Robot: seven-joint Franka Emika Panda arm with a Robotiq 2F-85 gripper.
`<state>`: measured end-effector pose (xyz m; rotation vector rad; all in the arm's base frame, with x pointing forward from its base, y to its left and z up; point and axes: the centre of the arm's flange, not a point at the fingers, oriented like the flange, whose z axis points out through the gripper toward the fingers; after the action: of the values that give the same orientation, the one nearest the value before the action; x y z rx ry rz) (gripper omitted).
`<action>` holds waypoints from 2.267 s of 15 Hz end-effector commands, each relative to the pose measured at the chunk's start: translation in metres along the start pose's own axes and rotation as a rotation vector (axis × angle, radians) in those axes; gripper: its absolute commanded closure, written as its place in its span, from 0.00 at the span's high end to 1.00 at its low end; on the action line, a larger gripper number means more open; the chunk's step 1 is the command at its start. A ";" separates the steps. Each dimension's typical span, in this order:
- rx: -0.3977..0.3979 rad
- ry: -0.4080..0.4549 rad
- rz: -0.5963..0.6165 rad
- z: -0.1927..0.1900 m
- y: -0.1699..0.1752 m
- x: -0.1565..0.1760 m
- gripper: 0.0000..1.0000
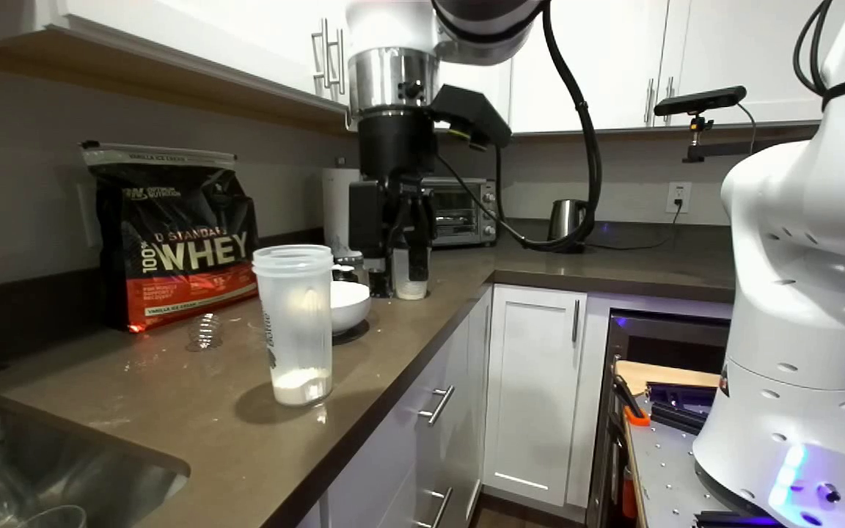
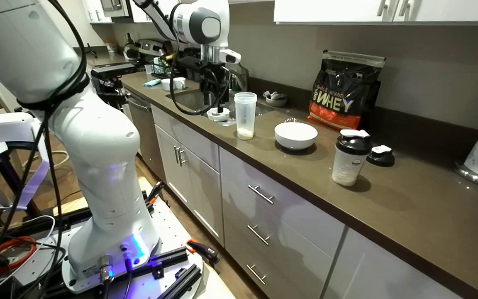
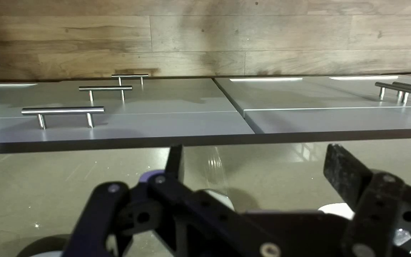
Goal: Take a scoop of whey from the bowl and put it in the shaker bottle
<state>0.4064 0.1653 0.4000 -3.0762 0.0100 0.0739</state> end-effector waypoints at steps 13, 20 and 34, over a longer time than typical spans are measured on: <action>-0.098 0.099 0.057 -0.026 0.091 0.087 1.00; -0.161 0.122 -0.035 -0.022 0.120 0.134 1.00; -0.174 0.079 -0.246 -0.010 0.137 0.159 1.00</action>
<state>0.5644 0.0269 0.3937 -3.2211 -0.3895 -0.0617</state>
